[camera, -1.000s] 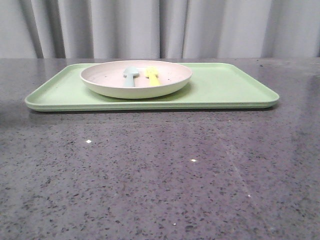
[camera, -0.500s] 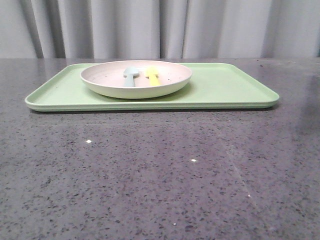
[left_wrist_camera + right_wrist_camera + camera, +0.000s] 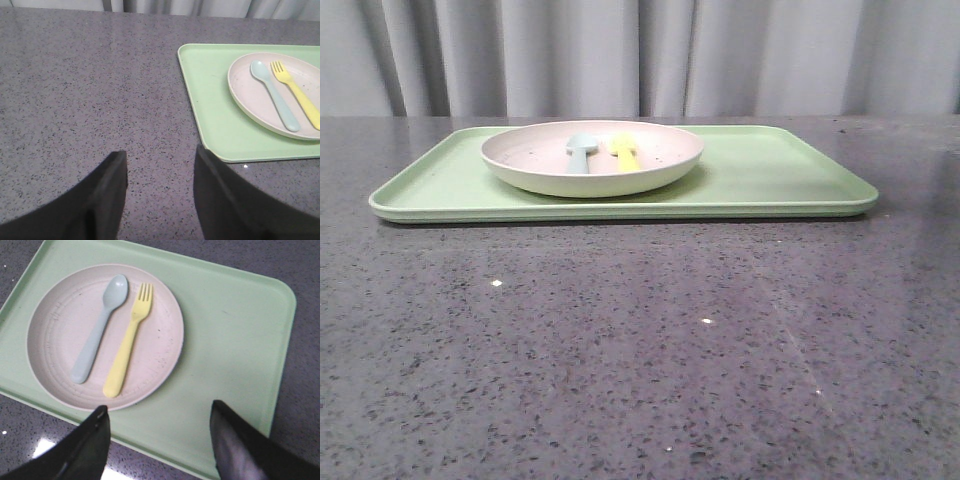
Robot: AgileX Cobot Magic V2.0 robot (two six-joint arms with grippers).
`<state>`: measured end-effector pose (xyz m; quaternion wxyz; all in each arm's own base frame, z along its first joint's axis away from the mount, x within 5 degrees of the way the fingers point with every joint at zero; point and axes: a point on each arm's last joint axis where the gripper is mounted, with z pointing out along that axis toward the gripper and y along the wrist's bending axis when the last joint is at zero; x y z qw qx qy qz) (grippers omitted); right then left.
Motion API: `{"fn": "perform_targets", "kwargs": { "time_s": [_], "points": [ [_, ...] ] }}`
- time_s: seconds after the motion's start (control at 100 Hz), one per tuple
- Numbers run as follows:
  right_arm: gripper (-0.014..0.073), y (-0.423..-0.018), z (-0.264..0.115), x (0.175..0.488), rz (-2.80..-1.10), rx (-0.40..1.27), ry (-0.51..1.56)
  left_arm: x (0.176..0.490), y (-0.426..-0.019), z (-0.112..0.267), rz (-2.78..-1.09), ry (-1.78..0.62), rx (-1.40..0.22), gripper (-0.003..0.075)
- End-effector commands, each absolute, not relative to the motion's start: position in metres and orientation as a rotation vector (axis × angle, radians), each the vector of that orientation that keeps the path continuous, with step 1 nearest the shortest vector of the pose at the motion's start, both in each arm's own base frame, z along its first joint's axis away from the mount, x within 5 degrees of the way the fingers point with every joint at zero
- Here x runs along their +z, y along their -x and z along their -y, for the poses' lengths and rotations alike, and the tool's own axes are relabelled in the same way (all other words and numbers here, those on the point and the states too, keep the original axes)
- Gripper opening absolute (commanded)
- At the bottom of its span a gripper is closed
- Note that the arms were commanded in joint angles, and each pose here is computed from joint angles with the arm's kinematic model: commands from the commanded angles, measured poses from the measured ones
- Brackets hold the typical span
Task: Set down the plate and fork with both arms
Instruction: 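Move the right gripper over the yellow fork on the plate, then close the right gripper on the yellow fork handle and lift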
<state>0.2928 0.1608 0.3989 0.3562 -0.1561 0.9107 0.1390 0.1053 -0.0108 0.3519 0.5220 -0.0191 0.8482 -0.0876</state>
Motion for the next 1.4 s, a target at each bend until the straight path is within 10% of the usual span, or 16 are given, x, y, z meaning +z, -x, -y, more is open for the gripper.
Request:
{"fn": "perform_targets", "kwargs": {
  "time_s": [0.0, 1.39],
  "points": [
    [0.0444, -0.299, -0.17, 0.424, -2.253, 0.38, 0.419, 0.367, -0.107, 0.01, -1.936, 0.067, -0.215, 0.0312],
    [0.0444, -0.392, -0.255, 0.309, -2.604, 0.351, 0.418, 0.367, -0.108, 0.009, -1.923, 0.07, -0.213, 0.0312]
  ]
}}
